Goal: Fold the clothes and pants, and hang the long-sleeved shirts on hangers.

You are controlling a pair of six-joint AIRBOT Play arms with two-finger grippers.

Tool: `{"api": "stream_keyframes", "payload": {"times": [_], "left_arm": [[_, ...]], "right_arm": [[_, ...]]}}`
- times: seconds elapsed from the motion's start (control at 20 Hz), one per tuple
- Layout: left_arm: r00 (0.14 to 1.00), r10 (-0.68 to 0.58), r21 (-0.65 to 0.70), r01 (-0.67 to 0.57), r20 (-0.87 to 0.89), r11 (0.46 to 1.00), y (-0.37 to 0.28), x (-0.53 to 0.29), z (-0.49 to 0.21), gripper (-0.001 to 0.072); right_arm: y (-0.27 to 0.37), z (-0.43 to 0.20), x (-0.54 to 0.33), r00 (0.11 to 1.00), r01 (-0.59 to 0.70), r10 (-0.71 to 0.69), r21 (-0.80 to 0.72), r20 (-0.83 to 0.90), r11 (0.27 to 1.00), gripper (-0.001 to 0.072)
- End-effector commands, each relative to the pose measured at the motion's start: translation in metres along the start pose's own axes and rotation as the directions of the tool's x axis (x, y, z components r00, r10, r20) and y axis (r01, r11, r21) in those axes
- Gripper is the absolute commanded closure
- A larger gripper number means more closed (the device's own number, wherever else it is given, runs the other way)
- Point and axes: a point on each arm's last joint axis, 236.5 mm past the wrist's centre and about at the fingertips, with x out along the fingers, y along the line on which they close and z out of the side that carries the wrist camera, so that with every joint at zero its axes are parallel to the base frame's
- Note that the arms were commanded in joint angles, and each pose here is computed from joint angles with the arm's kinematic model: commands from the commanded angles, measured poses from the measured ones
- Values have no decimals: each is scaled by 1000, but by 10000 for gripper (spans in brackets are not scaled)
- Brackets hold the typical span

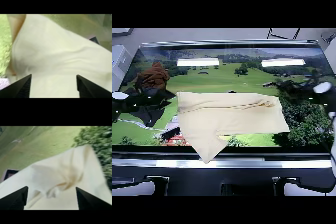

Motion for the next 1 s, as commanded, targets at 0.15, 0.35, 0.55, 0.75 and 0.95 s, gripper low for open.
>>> {"api": "stream_keyframes", "payload": {"times": [0.15,0.35,0.55,0.75,0.95], "left_arm": [[894,124,-141,-202,-430,969,87,-36,-139,231],[893,14,-195,-114,-450,974,73,2,-192,127],[919,8,-182,-87,-394,979,56,34,-195,133],[953,44,-199,-108,-301,974,45,59,-182,287],[939,27,-138,-79,-343,987,37,58,-193,676]], "right_arm": [[-163,-79,-92,900,225,-141,163,-413,961,162],[-166,-110,-79,870,223,-105,193,-482,956,160],[-154,-108,-71,876,193,-91,171,-474,966,158],[-143,-106,-59,881,167,-98,110,-462,980,156],[-140,-118,-38,853,155,-98,69,-513,986,137]]}}
